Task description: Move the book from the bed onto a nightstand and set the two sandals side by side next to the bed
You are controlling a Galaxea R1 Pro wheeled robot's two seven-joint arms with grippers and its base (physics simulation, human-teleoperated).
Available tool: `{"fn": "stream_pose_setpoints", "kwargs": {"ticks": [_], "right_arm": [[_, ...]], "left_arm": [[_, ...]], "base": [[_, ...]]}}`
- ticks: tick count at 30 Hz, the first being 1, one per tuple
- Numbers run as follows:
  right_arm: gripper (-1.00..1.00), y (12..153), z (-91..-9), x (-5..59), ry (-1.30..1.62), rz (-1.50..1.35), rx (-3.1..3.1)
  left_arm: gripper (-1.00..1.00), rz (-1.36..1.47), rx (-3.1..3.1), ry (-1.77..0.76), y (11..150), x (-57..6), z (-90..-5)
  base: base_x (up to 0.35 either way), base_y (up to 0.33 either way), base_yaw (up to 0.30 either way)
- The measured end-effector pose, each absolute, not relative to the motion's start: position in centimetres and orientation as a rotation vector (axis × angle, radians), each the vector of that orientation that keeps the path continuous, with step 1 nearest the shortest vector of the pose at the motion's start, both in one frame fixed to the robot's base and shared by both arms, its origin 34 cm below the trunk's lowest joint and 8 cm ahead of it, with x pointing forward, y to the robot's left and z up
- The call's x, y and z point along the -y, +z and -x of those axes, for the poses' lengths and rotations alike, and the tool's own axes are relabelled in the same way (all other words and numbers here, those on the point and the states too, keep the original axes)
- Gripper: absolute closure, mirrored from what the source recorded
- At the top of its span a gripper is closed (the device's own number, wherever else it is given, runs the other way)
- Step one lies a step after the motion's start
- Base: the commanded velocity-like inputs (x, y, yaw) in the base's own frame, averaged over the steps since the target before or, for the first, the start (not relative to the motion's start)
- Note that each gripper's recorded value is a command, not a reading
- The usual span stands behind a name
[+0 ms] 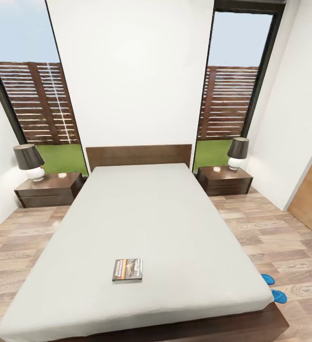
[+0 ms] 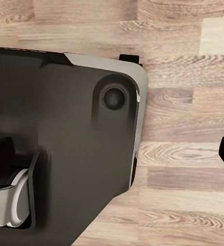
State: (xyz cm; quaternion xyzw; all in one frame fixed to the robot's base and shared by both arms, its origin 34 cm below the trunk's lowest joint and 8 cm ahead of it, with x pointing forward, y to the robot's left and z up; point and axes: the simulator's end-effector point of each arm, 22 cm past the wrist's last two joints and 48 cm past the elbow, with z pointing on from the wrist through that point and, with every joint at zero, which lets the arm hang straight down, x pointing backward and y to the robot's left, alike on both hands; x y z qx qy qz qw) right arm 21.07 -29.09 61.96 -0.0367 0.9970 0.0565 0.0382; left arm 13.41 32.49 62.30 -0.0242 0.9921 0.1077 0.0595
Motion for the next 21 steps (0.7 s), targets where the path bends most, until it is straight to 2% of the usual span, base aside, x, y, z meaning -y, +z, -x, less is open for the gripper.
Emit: {"fn": "stream_pose_setpoints", "kwargs": {"ticks": [12, 21], "right_arm": [[-1.00, 61.96, -21.06, 29.09, 0.173, 0.112, -3.059], [-1.00, 61.96, -21.05, 29.09, 0.174, 0.113, -3.058]], "left_arm": [[-1.00, 0.073, -3.004, 0.328, 62.30, -32.50, -13.43], [-1.00, 0.073, -3.003, 0.326, 62.31, -32.48, -13.40]], "base": [[0.008, 0.003, 0.000], [0.074, 0.043, 0.000]]}}
